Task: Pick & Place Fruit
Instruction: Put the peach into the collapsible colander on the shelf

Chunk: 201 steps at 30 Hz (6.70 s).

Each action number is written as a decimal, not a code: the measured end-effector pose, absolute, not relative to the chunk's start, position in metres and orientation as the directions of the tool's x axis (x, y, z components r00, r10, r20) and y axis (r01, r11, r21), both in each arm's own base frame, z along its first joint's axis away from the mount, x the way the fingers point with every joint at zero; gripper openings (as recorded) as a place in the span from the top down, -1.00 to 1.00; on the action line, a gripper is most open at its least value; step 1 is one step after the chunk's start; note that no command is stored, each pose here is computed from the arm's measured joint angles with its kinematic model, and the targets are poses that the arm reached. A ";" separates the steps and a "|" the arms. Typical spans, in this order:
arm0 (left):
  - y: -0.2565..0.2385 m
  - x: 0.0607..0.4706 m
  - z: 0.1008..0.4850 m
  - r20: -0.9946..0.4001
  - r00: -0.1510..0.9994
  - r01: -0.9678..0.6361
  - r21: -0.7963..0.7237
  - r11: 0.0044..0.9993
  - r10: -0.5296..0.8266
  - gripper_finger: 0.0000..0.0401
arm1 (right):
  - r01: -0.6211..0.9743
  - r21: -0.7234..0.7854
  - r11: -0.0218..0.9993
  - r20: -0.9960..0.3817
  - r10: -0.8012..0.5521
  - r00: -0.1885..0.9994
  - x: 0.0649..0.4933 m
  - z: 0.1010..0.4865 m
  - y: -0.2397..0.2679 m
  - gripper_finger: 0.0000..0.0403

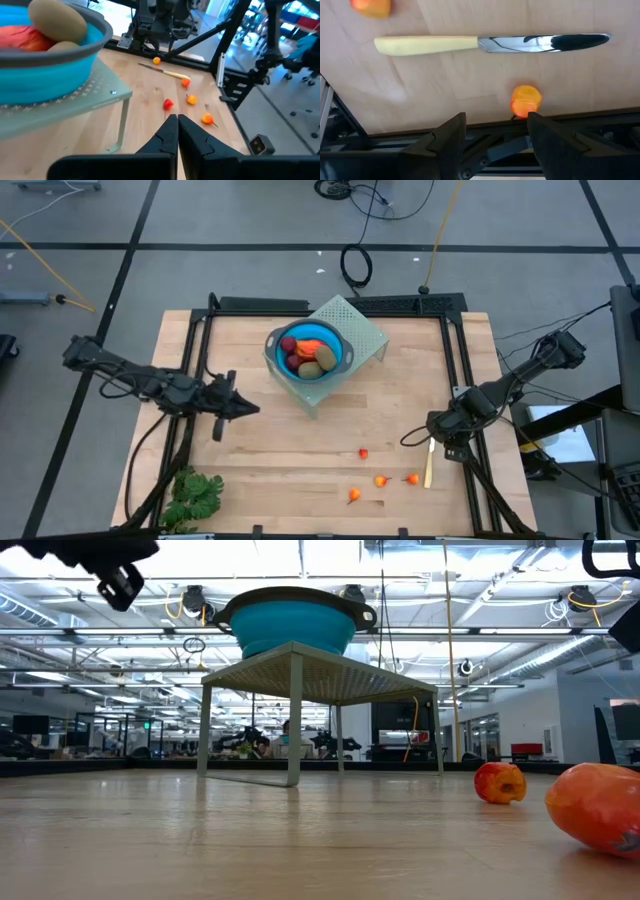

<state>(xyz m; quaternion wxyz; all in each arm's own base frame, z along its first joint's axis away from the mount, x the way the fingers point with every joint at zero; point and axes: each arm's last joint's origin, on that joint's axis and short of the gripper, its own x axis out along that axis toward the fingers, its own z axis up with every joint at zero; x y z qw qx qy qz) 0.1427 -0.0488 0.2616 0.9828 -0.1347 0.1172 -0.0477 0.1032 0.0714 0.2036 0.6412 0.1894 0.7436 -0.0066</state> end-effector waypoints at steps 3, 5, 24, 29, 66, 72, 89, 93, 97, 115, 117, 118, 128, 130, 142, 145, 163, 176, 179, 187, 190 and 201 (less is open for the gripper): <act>-0.045 0.133 0.256 -0.189 0.973 0.073 -0.286 0.955 -0.131 0.99 | 0.286 0.232 0.930 -0.956 0.272 -0.107 0.103 0.203 0.071 -0.03; -0.043 0.127 0.253 -0.173 0.976 0.080 -0.286 0.955 -0.134 0.97 | 0.284 0.228 0.931 -0.957 0.268 -0.109 0.103 0.201 0.071 -0.03; -0.037 0.111 0.244 -0.180 0.975 0.082 -0.269 0.960 -0.134 0.96 | 0.403 0.241 0.883 -0.948 0.303 -0.098 0.102 0.177 0.071 -0.03; -0.037 0.111 0.244 -0.180 0.975 0.083 -0.268 0.960 -0.134 0.97 | 0.429 0.237 0.872 -0.948 0.304 -0.094 0.102 0.177 0.072 -0.03; -0.037 0.111 0.244 -0.179 0.974 0.078 -0.292 0.953 -0.135 0.90 | 0.676 0.316 0.666 -0.905 0.425 0.005 0.114 0.180 0.080 -0.03; -0.037 0.111 0.244 -0.179 0.975 0.077 -0.296 0.952 -0.134 0.90 | 0.749 0.276 0.603 -0.909 0.417 -0.001 0.114 0.180 0.080 -0.03; -0.036 0.111 0.243 -0.193 0.972 0.067 -0.313 0.947 -0.132 0.90 | 0.826 0.072 0.559 -0.970 0.232 -0.073 0.110 0.189 0.073 -0.03; -0.036 0.111 0.243 -0.194 0.972 0.067 -0.308 0.949 -0.132 0.90 | 0.796 0.017 0.605 -0.963 0.225 -0.150 0.114 0.181 0.077 -0.03; -0.036 0.111 0.243 -0.194 0.972 0.067 -0.307 0.949 -0.132 0.90 | 0.734 -0.023 0.679 -0.950 0.213 -0.227 0.119 0.172 0.081 -0.03; -0.035 0.111 0.243 -0.190 0.977 0.026 -0.339 0.940 -0.096 0.90 | 0.522 -0.034 0.853 -0.948 0.137 -0.286 0.128 0.170 0.084 -0.03; -0.035 0.111 0.243 -0.190 0.977 0.025 -0.347 0.938 -0.096 0.90 | 0.513 -0.024 0.858 -0.941 0.153 -0.301 0.127 0.171 0.085 -0.03; -0.035 0.111 0.243 -0.190 0.977 0.023 -0.353 0.935 -0.096 0.90 | 0.511 -0.027 0.859 -0.939 0.154 -0.309 0.126 0.171 0.085 -0.03; -0.035 0.111 0.243 -0.188 0.979 0.003 -0.352 0.936 -0.074 0.90 | 0.485 -0.002 0.874 -0.920 0.189 -0.344 0.124 0.172 0.086 -0.03; -0.035 0.111 0.243 -0.188 0.980 0.000 -0.352 0.936 -0.071 0.90 | 0.471 0.002 0.882 -0.919 0.188 -0.348 0.124 0.172 0.087 -0.03; -0.035 0.111 0.243 -0.188 0.980 -0.001 -0.352 0.936 -0.069 0.91 | 0.469 0.022 0.883 -0.901 0.221 -0.374 0.123 0.170 0.092 -0.03; -0.035 0.111 0.243 -0.185 0.980 0.000 -0.353 0.935 -0.070 0.91 | 0.460 0.000 0.888 -0.895 0.205 -0.395 0.124 0.165 0.095 -0.03; -0.035 0.112 0.245 -0.167 0.983 0.005 -0.361 0.933 -0.070 0.91 | 0.436 -0.007 0.900 -0.896 0.188 -0.402 0.141 0.136 0.111 -0.03; -0.035 0.112 0.246 -0.160 0.985 0.008 -0.364 0.931 -0.071 0.91 | 0.479 0.048 0.876 -0.923 0.222 -0.313 0.150 0.134 0.114 -0.03; -0.035 0.112 0.246 -0.160 0.985 0.008 -0.364 0.931 -0.071 0.91 | 0.472 0.053 0.880 -0.924 0.222 -0.311 0.150 0.134 0.115 -0.03; -0.035 0.112 0.246 -0.160 0.985 0.008 -0.364 0.931 -0.071 0.91 | 0.445 0.054 0.894 -0.933 0.204 -0.296 0.150 0.132 0.113 -0.03; -0.035 0.112 0.246 -0.161 0.984 0.008 -0.364 0.931 -0.071 0.91 | 0.451 0.048 0.891 -0.932 0.202 -0.301 0.148 0.130 0.112 -0.03; -0.035 0.112 0.246 -0.161 0.984 0.008 -0.363 0.932 -0.071 0.91 | 0.454 0.046 0.890 -0.932 0.202 -0.302 0.147 0.129 0.112 -0.03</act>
